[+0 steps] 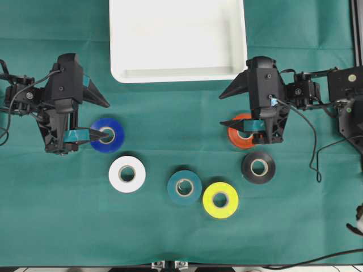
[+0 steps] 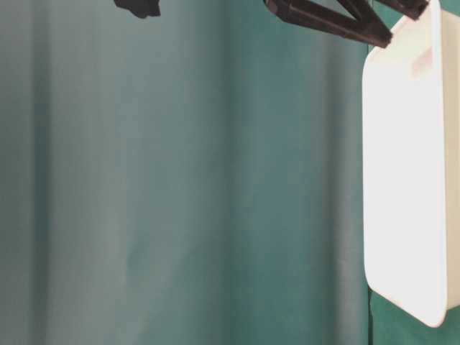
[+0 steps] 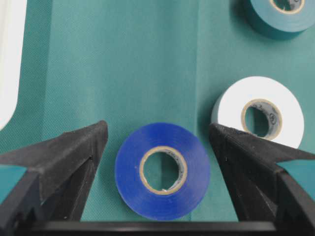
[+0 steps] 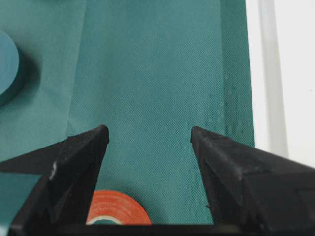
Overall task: Put the tape alternately from left to right into the white case.
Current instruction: 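Lower the right gripper onto the orange-red tape roll and grasp it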
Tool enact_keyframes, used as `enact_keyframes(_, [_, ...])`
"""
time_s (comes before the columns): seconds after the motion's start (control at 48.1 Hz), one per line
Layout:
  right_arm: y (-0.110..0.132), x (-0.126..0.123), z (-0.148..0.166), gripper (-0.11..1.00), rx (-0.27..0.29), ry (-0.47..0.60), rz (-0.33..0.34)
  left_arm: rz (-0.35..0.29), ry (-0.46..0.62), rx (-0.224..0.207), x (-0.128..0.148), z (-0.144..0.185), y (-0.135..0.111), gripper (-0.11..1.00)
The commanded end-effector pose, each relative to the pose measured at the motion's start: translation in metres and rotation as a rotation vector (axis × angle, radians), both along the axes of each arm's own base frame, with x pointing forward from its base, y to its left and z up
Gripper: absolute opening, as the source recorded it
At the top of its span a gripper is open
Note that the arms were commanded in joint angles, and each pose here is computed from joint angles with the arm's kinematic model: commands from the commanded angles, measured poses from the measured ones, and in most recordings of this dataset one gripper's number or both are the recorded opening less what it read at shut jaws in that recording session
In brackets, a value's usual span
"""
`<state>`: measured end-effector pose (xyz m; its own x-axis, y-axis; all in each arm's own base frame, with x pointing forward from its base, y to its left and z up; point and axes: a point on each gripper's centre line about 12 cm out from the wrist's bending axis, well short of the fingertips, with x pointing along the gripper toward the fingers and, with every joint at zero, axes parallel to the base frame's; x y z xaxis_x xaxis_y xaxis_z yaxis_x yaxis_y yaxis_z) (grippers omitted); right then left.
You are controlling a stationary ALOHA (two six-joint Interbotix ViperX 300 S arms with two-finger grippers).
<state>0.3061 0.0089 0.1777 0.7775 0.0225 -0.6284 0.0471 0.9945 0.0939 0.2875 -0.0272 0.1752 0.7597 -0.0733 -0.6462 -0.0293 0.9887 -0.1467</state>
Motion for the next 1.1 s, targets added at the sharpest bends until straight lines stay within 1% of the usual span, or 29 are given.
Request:
enact_keyframes(0.0, [0.002, 0.006, 0.01, 0.77, 0.001, -0.032, 0.006, -0.002, -0.024, -0.004, 0.001, 0.007, -0.001, 0.61])
enact_keyframes(0.104, [0.003, 0.004, 0.009, 0.77, 0.002, -0.02, 0.008, -0.002, -0.026, -0.004, 0.0, 0.007, -0.001, 0.61])
enact_keyframes(0.166, [0.004, 0.001, 0.006, 0.77, 0.004, 0.005, 0.01, -0.001, -0.026, -0.005, -0.001, 0.008, -0.001, 0.61])
enact_keyframes(0.27, [0.007, -0.007, 0.001, 0.77, 0.03, 0.069, -0.007, 0.0, -0.009, -0.006, -0.002, 0.006, -0.001, 0.61])
enact_keyframes(0.416, [0.006, -0.019, -0.003, 0.77, 0.076, 0.141, -0.054, 0.014, 0.04, -0.019, -0.005, 0.003, -0.001, 0.61])
enact_keyframes(0.499, [0.006, -0.025, -0.004, 0.77, 0.103, 0.16, -0.083, 0.018, 0.061, -0.022, -0.007, 0.001, -0.001, 0.61])
enact_keyframes(0.582, [0.005, -0.03, -0.005, 0.77, 0.119, 0.178, -0.101, 0.019, 0.065, -0.023, -0.007, 0.002, -0.001, 0.61])
enact_keyframes(0.79, [0.005, -0.036, -0.009, 0.77, 0.128, 0.189, -0.111, 0.018, 0.065, -0.022, -0.007, 0.002, -0.001, 0.61])
enact_keyframes(1.082, [0.005, -0.036, -0.009, 0.77, 0.127, 0.19, -0.11, 0.019, 0.065, -0.023, -0.007, 0.002, -0.001, 0.61])
